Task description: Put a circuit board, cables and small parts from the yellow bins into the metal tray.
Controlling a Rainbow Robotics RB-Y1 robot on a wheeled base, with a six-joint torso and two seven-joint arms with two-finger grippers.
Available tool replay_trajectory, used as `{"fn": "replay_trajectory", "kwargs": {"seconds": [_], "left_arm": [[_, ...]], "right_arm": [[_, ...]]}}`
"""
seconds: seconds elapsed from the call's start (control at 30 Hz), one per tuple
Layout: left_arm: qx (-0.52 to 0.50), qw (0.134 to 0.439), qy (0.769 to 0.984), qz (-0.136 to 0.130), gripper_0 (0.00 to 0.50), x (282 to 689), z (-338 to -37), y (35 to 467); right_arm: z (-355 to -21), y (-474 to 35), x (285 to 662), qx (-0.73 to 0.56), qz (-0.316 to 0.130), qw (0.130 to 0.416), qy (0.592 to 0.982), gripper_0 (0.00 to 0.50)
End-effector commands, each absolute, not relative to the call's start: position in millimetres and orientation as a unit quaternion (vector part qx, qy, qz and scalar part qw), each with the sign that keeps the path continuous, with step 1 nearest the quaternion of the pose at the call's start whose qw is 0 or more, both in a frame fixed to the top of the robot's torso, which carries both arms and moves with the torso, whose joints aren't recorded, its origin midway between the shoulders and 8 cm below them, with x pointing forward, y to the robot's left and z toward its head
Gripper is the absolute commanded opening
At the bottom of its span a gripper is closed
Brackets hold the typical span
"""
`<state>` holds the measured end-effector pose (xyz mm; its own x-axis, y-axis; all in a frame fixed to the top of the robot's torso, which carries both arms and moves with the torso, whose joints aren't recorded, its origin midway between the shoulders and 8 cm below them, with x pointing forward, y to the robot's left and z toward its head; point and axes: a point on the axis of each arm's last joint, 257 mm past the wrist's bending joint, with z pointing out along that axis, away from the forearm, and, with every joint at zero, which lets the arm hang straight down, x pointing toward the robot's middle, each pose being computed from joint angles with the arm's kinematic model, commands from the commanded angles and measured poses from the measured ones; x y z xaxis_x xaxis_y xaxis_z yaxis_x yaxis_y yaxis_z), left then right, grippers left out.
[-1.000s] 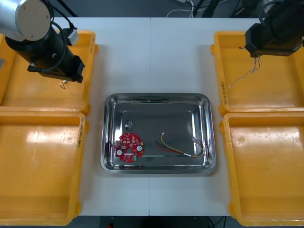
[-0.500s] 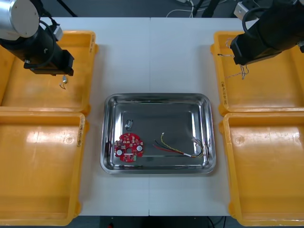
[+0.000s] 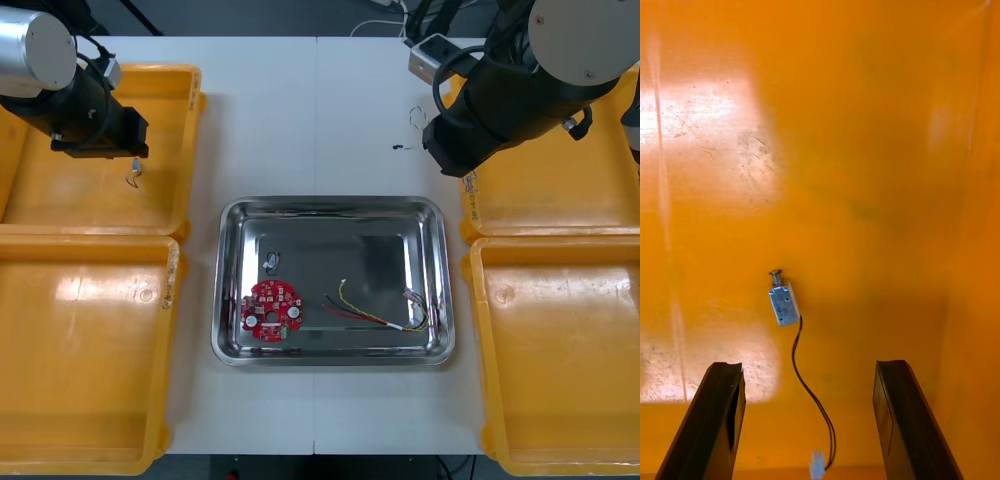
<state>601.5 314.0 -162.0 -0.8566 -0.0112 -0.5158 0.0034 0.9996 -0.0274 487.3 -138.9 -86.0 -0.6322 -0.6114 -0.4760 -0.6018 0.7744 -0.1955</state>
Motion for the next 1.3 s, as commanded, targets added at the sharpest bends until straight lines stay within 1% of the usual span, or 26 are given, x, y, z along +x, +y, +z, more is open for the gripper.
{"fn": "replay_trajectory", "kwargs": {"seconds": [0.03,0.13,0.23,0.3,0.5,0.67,0.73,0.9,1.13,1.27,1.3], "left_arm": [[0.052,0.309,0.950,0.018,0.500,623.4,-128.2,316.8],[0.052,0.308,0.950,0.025,0.500,624.9,-133.0,319.7],[0.051,0.306,0.950,0.021,0.500,626.6,-139.6,319.2],[0.052,0.306,0.950,0.021,0.500,628.1,-143.7,318.7],[0.054,0.308,0.950,0.019,0.500,633.3,-157.0,314.8],[0.057,0.309,0.949,0.018,0.500,636.1,-164.6,309.4],[0.055,0.308,0.950,0.015,0.500,636.6,-168.1,307.9],[0.057,0.311,0.949,0.015,0.500,639.8,-175.0,306.7],[0.064,0.313,0.947,0.024,0.500,642.4,-184.6,307.7],[0.065,0.310,0.948,0.026,0.500,641.1,-187.7,309.2],[0.066,0.310,0.948,0.027,0.456,641.3,-187.4,310.0]], "right_arm": [[-89.7,-113.0,474.5,-0.386,0.000,0.264,0.884,0.000],[-97.6,-106.8,470.1,-0.424,-0.012,0.255,0.869,0.000],[-109.4,-105.0,465.2,-0.462,-0.024,0.242,0.853,0.000],[-114.1,-102.6,462.8,-0.475,-0.026,0.239,0.846,0.000],[-119.4,-84.2,458.3,-0.503,-0.027,0.242,0.829,0.000],[-126.1,-69.7,453.2,-0.523,-0.041,0.243,0.816,0.000],[-126.7,-67.8,453.8,-0.527,-0.053,0.246,0.812,0.000],[-125.7,-60.1,453.3,-0.533,-0.053,0.250,0.806,0.000],[-109.8,-39.9,459.0,-0.534,-0.062,0.278,0.796,0.000],[-106.7,-35.0,460.5,-0.533,-0.065,0.285,0.794,0.000],[-106.6,-35.6,461.2,-0.532,-0.065,0.285,0.795,0.000]]}}
